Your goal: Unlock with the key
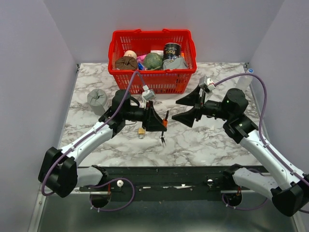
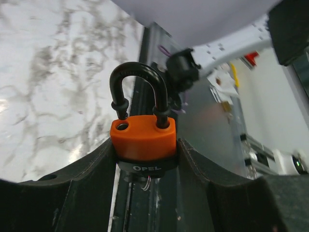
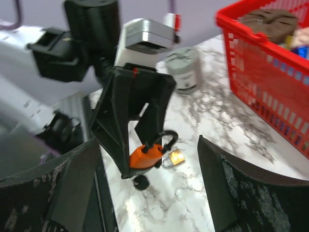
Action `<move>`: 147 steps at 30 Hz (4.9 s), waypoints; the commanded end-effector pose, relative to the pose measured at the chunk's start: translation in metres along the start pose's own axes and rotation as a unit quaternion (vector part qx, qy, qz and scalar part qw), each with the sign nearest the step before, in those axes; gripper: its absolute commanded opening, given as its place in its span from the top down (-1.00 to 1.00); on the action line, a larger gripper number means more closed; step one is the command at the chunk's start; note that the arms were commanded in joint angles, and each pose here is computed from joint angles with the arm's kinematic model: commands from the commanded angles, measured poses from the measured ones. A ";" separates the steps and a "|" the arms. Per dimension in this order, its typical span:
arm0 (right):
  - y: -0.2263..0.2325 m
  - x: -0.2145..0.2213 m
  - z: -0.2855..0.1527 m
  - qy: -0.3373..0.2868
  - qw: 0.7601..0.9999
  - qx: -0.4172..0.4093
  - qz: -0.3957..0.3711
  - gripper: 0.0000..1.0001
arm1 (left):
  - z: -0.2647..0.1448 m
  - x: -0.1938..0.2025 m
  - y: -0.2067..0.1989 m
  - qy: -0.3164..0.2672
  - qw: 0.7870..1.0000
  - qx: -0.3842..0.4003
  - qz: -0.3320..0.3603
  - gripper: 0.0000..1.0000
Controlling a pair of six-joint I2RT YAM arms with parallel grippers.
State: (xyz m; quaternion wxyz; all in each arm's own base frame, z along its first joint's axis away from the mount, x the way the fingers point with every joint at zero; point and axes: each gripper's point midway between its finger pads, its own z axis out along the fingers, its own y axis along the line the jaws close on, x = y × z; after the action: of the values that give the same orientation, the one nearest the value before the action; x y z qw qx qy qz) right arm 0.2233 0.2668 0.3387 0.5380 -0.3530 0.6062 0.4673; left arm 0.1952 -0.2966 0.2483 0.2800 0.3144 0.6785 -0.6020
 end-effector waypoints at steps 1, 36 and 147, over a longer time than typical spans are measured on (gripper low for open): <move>0.048 0.012 -0.006 0.040 0.989 -0.140 -0.010 -0.81 | -0.006 0.011 -0.058 0.041 0.986 0.139 0.083 1.00; 0.070 0.034 0.004 0.081 0.973 -0.212 0.029 0.78 | -0.003 0.022 -0.074 0.060 0.978 0.177 0.087 1.00; -0.007 0.069 -0.027 0.069 0.987 0.115 0.094 -0.66 | -0.157 0.112 0.251 0.184 0.807 -0.509 -0.236 1.00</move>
State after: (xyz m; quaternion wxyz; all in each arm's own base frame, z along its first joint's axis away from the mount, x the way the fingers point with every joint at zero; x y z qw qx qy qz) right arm 0.2132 0.2436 0.2642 0.4765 -0.2476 0.7368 0.4107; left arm 0.3024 -0.1375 0.0321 0.1089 0.0508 0.9672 -0.2238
